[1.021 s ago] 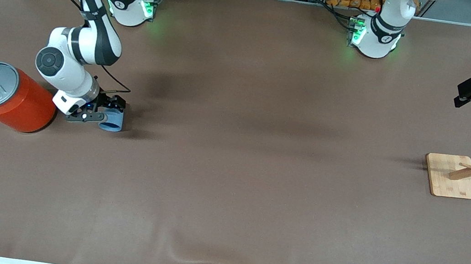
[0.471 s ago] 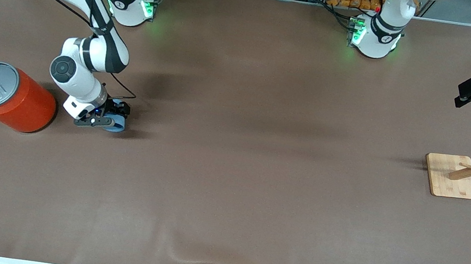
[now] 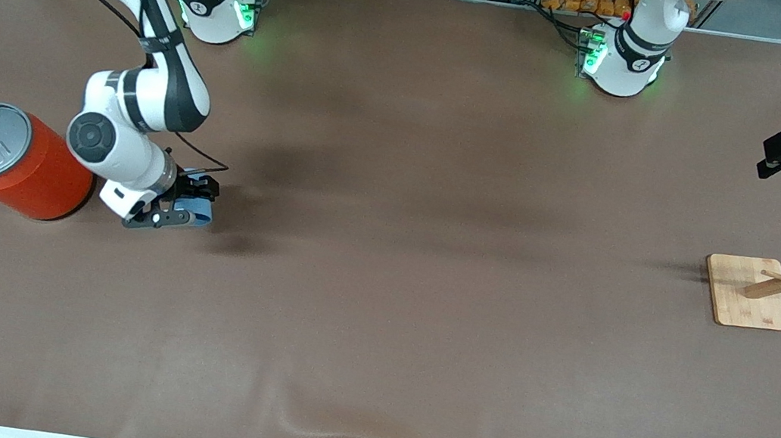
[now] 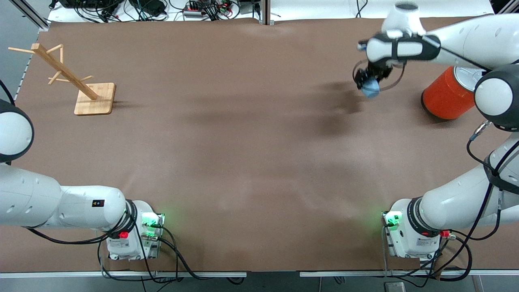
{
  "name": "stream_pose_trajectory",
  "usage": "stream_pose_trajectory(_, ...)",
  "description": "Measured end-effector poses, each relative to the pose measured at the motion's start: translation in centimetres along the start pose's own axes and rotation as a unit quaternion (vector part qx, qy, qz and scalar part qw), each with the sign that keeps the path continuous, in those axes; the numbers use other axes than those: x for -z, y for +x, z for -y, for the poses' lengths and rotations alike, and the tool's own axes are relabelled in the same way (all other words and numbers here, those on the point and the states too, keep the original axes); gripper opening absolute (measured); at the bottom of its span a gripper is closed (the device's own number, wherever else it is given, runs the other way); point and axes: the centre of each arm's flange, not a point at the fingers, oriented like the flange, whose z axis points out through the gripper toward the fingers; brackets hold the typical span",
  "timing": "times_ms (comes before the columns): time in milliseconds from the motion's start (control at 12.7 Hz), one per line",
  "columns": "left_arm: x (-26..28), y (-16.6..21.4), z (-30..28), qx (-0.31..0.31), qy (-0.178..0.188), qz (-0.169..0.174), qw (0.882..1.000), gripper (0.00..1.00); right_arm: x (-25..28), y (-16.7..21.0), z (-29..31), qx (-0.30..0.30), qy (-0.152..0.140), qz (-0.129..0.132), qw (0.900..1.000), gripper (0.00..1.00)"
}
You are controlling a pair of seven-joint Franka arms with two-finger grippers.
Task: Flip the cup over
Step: 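Lift the blue cup with the right gripper and carry it to mid-table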
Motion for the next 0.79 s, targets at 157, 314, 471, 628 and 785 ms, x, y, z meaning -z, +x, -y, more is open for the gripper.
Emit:
stream_pose_trajectory(157,0.1,-0.1,0.4,-0.006,0.000,-0.001,1.000,1.00,5.9,2.3,5.3,0.055,0.001,-0.019,0.998,0.80)
stream_pose_trajectory(314,0.1,0.0,0.7,-0.005,0.000,-0.001,1.000,1.00,7.7,3.3,12.5,0.132,-0.001,-0.039,0.991,0.80)
stream_pose_trajectory(471,0.1,0.0,1.4,0.001,0.000,-0.001,1.000,1.00,6.9,3.9,21.6,0.220,-0.002,-0.050,0.974,0.80)
stream_pose_trajectory(628,0.0,0.1,1.7,0.004,0.000,0.000,1.000,1.00,5.8,4.8,28.9,0.332,-0.011,-0.066,0.941,0.80)
stream_pose_trajectory(785,-0.3,0.3,1.8,0.004,0.000,0.002,1.000,1.00,3.7,5.9,34.2,0.439,-0.048,-0.095,0.892,0.80)
